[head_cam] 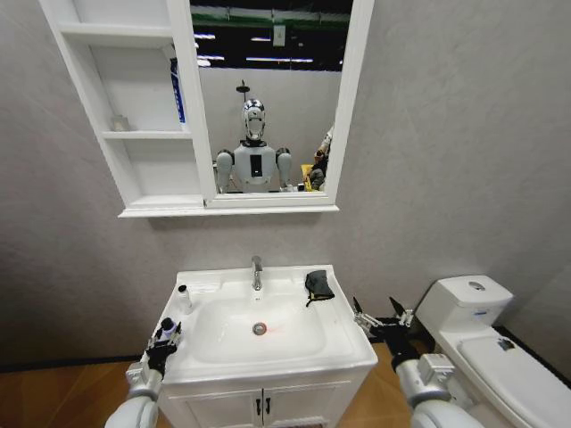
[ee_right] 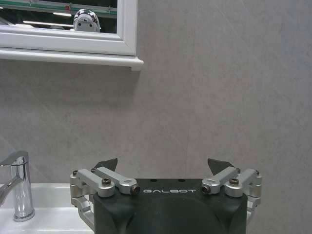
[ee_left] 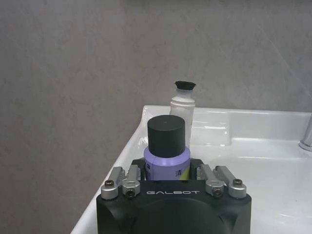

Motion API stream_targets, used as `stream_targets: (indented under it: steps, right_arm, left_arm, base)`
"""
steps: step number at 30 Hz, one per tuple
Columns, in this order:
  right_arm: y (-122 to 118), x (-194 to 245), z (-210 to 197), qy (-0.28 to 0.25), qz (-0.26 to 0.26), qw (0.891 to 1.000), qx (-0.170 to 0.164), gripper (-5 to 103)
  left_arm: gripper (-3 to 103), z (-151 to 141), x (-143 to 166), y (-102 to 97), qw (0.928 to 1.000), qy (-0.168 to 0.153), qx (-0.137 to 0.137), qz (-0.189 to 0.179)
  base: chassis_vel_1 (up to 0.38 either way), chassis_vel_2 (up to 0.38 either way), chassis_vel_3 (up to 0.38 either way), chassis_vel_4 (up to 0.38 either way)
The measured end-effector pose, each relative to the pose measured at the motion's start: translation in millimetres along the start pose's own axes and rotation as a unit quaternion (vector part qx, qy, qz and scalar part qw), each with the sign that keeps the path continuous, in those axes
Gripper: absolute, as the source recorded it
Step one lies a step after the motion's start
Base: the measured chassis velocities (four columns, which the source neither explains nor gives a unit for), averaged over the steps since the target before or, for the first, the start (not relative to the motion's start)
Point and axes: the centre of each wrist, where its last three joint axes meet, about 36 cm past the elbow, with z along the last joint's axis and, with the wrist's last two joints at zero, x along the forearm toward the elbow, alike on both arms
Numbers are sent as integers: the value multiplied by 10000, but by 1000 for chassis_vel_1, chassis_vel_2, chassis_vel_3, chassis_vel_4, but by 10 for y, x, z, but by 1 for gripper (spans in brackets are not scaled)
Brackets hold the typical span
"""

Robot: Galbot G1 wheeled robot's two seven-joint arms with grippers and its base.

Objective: Move facial cleanser and shampoo from washbasin to cabinet, then wipe washbasin with towel.

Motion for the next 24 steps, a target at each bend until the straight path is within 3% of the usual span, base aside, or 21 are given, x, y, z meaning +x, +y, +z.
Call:
stream_targets:
  steps: [6,9,10,12,13,15,16,19,20,23,24]
  right_arm:
    - [15,5,-13,-6,-20,10000,-4,100]
    - [25,0,-27,-25,-40,10000,1,100]
    - [25,0,-27,-25,-40,10000,1,100]
    - [32,3,-39,-42,-56,10000,5,100]
    - [32,3,-39,-42,-56,10000,5,100]
    - [36,13,-49,-48,-74,10000,12,100]
    - [36,13,-49,-48,-74,10000,12,100]
    - [46,35,-74,-64,-110,9999,28,100]
    - [46,35,-74,-64,-110,9999,28,100]
    - [52,51,-94,-79,-118,9999,42,100]
    - [52,51,-94,-79,-118,9999,42,100]
  left_arm:
    - [43,-303,169,-119,9998,-163,-46,-44]
    - [43,-826,380,-156,9992,-282,-258,-130]
    - [43,-826,380,-156,9992,-282,-258,-130]
    - [43,-1404,528,-107,9980,-395,-469,-153]
    - [43,-1404,528,-107,9980,-395,-469,-153]
    - [43,-1898,630,-102,9977,-401,-530,-165]
    - [43,-1898,630,-102,9977,-401,-530,-165]
    - [43,-2665,720,-125,9977,-383,-557,36]
    - [43,-2665,720,-125,9977,-383,-557,36]
    - [43,-3327,705,-133,9960,-514,-683,274]
    - [43,-3327,705,-133,9960,-514,-683,274]
  base:
    - [0,0,0,0]
    - [0,0,0,0]
    - [0,0,0,0]
    - [0,0,0,0]
    - [0,0,0,0]
    - [0,0,0,0]
    - [0,0,0,0]
    - [0,0,0,0]
    - [0,0,0,0]
    - [0,0,0,0]
    - [0,0,0,0]
